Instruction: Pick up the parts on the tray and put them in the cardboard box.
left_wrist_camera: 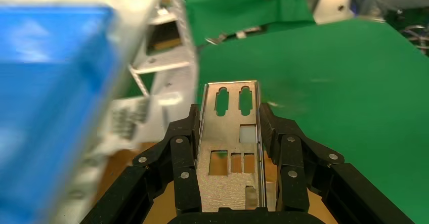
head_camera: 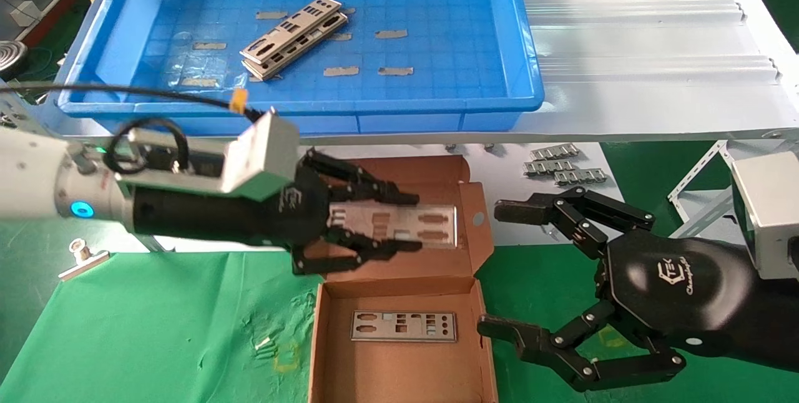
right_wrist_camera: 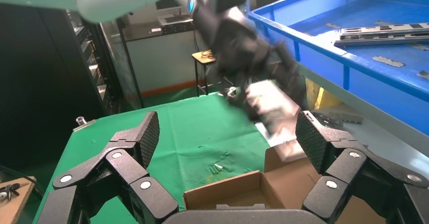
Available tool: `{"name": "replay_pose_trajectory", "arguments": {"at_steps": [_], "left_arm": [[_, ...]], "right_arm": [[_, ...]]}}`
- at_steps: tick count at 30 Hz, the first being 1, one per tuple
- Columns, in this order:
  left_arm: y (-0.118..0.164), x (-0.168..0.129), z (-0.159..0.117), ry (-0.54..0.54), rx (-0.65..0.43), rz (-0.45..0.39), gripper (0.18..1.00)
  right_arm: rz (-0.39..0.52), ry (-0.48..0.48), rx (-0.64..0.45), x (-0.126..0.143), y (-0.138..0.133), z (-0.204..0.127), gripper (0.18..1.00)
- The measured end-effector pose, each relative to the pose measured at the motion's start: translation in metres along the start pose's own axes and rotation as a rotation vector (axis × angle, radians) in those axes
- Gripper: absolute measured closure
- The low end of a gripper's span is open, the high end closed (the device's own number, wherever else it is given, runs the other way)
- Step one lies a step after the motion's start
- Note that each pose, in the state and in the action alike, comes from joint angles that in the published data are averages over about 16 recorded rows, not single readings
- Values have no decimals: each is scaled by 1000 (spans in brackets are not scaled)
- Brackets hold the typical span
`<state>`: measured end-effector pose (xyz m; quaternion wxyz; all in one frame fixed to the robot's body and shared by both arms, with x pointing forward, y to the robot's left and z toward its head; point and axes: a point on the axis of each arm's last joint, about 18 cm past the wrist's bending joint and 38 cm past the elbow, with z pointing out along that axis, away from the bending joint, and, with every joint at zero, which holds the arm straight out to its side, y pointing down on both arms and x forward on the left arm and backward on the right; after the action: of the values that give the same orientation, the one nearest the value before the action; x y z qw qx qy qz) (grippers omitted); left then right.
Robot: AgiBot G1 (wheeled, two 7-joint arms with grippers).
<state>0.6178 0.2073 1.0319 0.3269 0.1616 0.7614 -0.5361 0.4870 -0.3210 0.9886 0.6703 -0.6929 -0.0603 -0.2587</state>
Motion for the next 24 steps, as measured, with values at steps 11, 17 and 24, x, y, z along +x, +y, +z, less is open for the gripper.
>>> {"name": "replay_pose_trajectory", "arguments": {"at_steps": [11,17,24], "left_arm": [[89,69,69,-39,-93,-120,732],[124,92,90,-71,-142,-159,732],[143,98,99,-98,-173,-174,728]], "right_arm": [[0,0,0,0,0,0,178],[0,0,0,0,0,0,178],[0,0,0,0,0,0,178]]}}
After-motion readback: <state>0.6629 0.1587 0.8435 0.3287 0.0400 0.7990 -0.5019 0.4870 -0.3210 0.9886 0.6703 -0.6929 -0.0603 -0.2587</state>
